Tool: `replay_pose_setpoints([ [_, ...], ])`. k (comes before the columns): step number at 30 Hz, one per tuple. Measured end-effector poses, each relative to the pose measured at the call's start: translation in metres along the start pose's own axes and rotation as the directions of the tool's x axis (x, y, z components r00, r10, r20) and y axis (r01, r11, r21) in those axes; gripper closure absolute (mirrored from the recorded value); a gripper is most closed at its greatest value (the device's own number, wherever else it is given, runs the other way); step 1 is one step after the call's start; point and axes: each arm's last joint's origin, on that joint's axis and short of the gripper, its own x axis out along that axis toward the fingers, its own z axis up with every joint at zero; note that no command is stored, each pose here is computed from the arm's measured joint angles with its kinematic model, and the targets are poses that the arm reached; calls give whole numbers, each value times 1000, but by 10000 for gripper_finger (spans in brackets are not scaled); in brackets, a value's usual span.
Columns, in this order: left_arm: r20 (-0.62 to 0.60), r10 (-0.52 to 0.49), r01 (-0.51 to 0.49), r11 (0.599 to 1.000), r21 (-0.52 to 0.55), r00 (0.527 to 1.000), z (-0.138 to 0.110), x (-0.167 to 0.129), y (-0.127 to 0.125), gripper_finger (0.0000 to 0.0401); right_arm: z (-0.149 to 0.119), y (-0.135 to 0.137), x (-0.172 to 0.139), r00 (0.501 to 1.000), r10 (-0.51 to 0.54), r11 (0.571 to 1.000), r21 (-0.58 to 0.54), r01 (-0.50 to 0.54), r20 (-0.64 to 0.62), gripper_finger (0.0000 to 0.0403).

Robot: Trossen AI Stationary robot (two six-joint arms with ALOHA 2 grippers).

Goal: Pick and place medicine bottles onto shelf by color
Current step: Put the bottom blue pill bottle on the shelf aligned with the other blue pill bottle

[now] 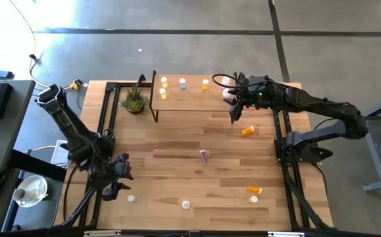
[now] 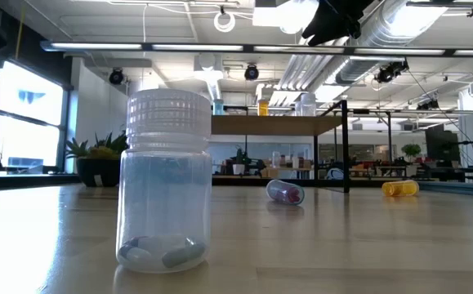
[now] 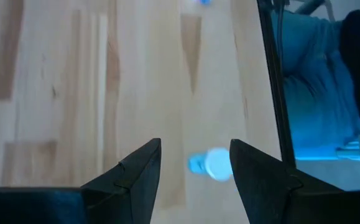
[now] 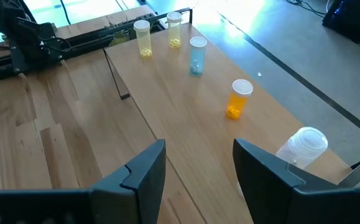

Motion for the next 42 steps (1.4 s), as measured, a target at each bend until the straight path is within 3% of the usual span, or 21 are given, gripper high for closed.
replay_pose_setpoints([
  [13,77,38,-35,998,-42,996,-37,-9,-22,220,0,0,0,1000,0,1000,0,0,0,224],
  [42,-5,178,-178,983,-33,984,-69,52,-46,220,-1,0,0,1000,-2,1000,-3,2,-10,224],
])
